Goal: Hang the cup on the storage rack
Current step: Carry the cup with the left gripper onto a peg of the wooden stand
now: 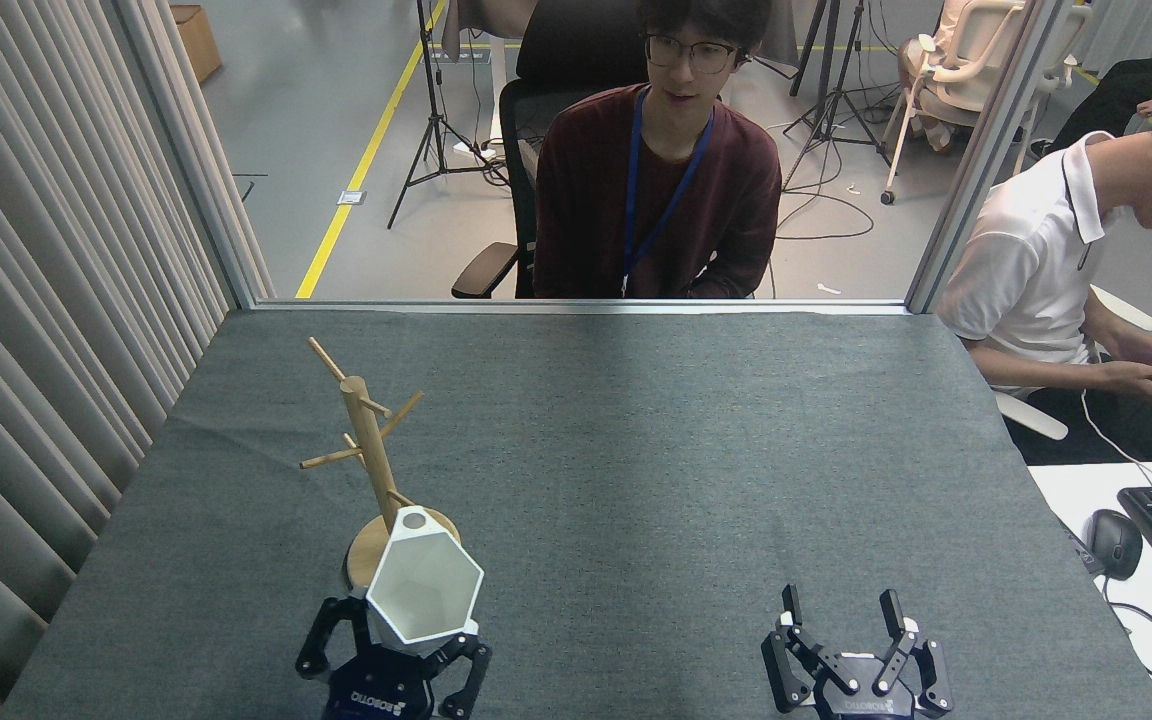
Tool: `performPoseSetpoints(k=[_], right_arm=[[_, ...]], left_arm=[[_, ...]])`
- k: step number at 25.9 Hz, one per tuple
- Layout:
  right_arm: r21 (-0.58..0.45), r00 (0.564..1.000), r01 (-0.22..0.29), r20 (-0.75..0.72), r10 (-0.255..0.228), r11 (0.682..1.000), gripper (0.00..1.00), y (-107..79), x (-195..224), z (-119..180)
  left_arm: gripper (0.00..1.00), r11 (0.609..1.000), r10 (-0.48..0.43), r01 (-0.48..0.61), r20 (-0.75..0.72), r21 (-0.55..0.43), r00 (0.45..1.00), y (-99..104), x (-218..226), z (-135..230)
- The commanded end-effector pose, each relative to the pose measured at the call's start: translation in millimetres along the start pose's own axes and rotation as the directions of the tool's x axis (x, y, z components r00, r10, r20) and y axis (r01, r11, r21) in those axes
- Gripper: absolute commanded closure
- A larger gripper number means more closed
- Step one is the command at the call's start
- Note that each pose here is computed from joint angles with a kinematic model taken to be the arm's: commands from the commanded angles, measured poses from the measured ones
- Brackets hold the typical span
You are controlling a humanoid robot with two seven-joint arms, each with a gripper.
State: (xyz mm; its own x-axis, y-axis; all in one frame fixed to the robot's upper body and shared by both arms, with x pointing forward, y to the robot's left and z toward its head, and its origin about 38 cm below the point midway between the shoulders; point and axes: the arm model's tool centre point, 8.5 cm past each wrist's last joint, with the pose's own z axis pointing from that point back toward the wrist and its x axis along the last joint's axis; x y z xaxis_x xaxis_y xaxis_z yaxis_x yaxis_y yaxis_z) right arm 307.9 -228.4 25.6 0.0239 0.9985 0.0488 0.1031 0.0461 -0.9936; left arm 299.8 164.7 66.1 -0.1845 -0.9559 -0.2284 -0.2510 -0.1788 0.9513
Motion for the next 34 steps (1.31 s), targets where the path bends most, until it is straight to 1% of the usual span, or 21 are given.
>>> performPoseSetpoints(k=[1,3,4,6,9,12,15,21,24,28,34], right_arm=[[0.012,1.0,-0.013,-0.008,0.014,1.0,0.02,6.6,-6,10],[0.011,1.0,-0.014,-0.005,0.014,1.0,0.02,6.1,-5,10],[0.011,1.0,-0.014,-0.003,0.014,1.0,0.02,6.2,-5,10],[0.007,1.0,-0.013,-0.001,0.013,1.0,0.02,5.0,-4,9],[0.001,1.0,-0.014,0.0,0.014,1.0,0.02,3.3,-4,7],[-0.001,1.0,-0.013,0.0,0.013,1.0,0.02,3.0,-3,6],[-0.002,1.0,-0.013,0.0,0.013,1.0,0.02,2.6,-3,5],[-0.001,1.0,-0.016,-0.001,0.016,1.0,0.02,2.9,-5,5],[-0.002,1.0,-0.015,-0.001,0.015,1.0,0.02,2.6,-4,5],[-0.007,1.0,-0.012,-0.004,0.012,1.0,0.02,1.4,-4,3],[-0.012,1.0,-0.013,-0.012,0.013,1.0,0.02,1.0,-7,4]], left_arm=[[0.75,0.99,-0.137,0.129,-0.134,-0.062,0.982,-17,-30,5],[0.76,0.977,-0.208,0.194,-0.189,-0.089,0.96,-24,-52,1],[0.76,0.974,-0.223,0.206,-0.216,-0.097,0.951,-26,-63,-2],[0.77,0.97,-0.241,0.222,-0.253,-0.101,0.937,-26,-78,-10],[0.78,0.963,-0.264,0.236,-0.304,-0.127,0.915,-34,-98,-28],[0.78,0.96,-0.277,0.244,-0.33,-0.139,0.902,-37,-109,-42],[0.78,0.957,-0.284,0.248,-0.33,-0.149,0.9,-41,-112,-48],[0.78,0.947,-0.317,0.282,-0.315,-0.151,0.895,-42,-111,-52],[0.77,0.935,-0.354,0.325,-0.303,-0.143,0.885,-37,-111,-58],[0.77,0.91,-0.412,0.382,-0.267,-0.159,0.871,-43,-105,-62],[0.76,0.897,-0.439,0.411,-0.239,-0.161,0.866,-46,-100,-77]])
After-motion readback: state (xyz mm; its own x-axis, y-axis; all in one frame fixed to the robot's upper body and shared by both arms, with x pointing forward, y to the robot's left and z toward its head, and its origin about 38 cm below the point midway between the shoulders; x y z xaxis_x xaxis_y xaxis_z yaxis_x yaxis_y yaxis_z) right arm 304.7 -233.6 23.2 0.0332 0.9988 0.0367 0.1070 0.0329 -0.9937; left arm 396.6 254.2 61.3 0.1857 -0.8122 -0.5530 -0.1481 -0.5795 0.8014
